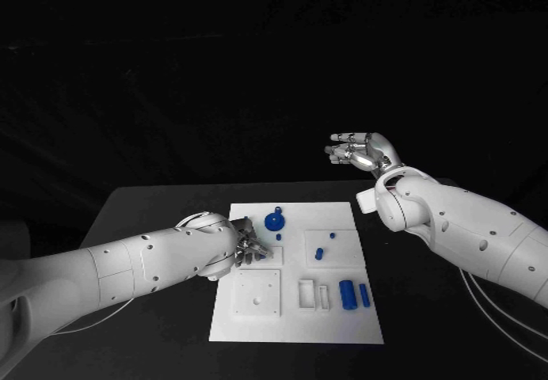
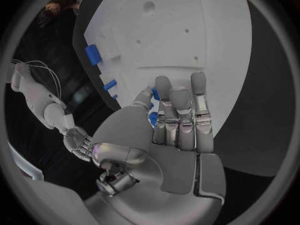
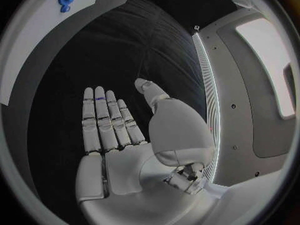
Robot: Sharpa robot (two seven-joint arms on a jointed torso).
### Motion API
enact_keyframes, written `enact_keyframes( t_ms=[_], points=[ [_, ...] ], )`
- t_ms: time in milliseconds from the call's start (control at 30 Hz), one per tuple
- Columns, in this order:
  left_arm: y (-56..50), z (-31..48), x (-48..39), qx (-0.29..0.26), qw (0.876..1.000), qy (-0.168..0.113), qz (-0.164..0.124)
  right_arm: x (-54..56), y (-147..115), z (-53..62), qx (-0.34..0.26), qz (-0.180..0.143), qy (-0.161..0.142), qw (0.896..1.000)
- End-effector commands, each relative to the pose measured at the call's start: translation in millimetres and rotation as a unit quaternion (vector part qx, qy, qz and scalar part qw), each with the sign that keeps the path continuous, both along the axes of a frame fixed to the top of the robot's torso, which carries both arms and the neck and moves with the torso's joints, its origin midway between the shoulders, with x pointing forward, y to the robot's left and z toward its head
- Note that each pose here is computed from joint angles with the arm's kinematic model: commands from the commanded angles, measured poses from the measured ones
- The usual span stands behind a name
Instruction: Assemble the parts on the task board
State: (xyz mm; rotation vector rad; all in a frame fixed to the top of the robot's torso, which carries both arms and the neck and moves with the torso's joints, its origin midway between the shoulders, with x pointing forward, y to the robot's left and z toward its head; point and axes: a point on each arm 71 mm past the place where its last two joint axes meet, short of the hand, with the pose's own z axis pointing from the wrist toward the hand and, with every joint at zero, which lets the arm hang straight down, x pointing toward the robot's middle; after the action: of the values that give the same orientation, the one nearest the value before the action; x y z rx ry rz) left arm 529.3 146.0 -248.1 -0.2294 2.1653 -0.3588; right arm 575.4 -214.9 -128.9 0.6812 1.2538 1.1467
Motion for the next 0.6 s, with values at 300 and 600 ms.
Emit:
enact_keyframes(
  t_ms=[300,600],
  points=[
    [-2.7,-3.0,-2.1,0.002,1.0,0.001,0.001,-0.6,0.5,-1.9,0.0,0.008,0.002,1.0],
    [0.8,-3.3,-1.6,0.005,1.0,0.002,0.005,-1.0,-0.4,-3.3,0.0,0.007,0.003,1.0]
  ],
)
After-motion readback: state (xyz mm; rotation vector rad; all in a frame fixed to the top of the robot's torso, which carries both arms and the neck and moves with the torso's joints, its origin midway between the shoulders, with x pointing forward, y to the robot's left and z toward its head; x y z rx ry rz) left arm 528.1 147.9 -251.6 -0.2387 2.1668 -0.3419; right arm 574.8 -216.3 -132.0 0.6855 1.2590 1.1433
